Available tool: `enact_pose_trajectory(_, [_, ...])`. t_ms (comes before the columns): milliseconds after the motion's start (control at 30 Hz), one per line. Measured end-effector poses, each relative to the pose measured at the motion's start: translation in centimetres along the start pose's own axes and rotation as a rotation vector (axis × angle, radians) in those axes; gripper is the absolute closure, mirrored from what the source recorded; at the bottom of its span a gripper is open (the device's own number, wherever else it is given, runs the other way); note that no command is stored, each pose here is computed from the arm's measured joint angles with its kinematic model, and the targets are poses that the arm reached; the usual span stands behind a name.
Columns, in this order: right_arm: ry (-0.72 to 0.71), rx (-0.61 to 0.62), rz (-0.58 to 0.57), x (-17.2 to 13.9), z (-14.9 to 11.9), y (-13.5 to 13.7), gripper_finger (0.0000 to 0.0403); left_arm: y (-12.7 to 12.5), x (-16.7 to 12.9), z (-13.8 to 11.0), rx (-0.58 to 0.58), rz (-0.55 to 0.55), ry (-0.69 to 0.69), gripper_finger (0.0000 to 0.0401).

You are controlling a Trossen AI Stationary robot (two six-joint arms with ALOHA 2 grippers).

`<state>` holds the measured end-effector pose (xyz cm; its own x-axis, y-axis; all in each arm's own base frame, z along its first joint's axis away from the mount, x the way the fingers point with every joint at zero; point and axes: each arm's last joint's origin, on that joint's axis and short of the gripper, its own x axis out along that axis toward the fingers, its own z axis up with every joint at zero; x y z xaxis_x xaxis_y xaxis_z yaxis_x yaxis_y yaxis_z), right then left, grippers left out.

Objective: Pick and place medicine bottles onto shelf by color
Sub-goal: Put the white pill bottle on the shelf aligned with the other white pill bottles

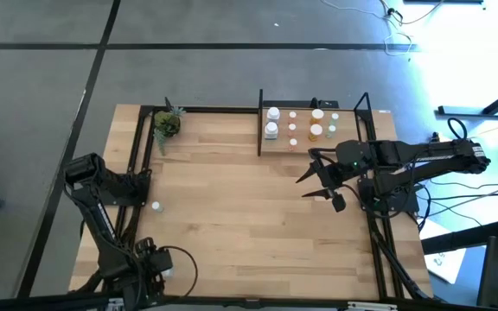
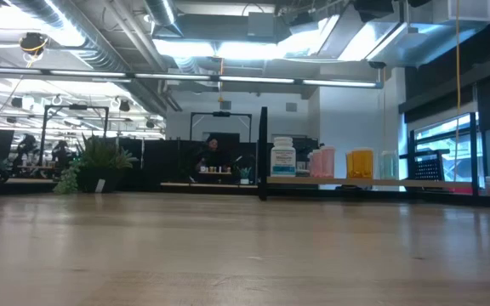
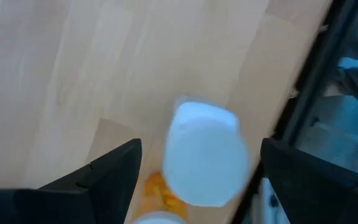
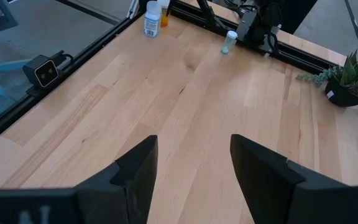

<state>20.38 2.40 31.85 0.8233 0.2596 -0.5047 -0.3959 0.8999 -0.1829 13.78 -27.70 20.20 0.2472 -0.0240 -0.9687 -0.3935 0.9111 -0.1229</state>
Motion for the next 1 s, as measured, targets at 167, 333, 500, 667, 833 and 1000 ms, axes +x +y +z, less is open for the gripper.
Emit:
enact_pose_trajectory(167, [0.000,0.000,0.000,0.0,0.0,0.0,0.0198,0.4,0.5,-0.1,-0.034,0.022,0.010,0.0083])
enact_pose_trajectory(333, [0.000,0.000,0.000,0.0,0.0,0.0,0.0198,0.5,0.7,0.1,-0.063,0.028,0.022,0.0099])
enact_pose_trajectory(500, [0.000,0.000,0.000,0.0,0.0,0.0,0.0198,0.5,0.7,0.3,-0.068,0.027,0.017,0.0134])
enact_pose_trajectory(667, [0.000,0.000,0.000,0.0,0.0,0.0,0.0198,0.6,0.8,0.9,-0.084,0.030,0.013,0.0181])
enact_pose_trajectory(833, [0.000,0.000,0.000,0.0,0.0,0.0,0.0198,0.6,1.0,1.7,-0.107,0.034,0.009,0.0222])
enact_pose_trajectory(1000, [0.000,0.000,0.000,0.0,0.0,0.0,0.0198,0.7,1.1,2.3,-0.126,0.037,0.006,0.0236])
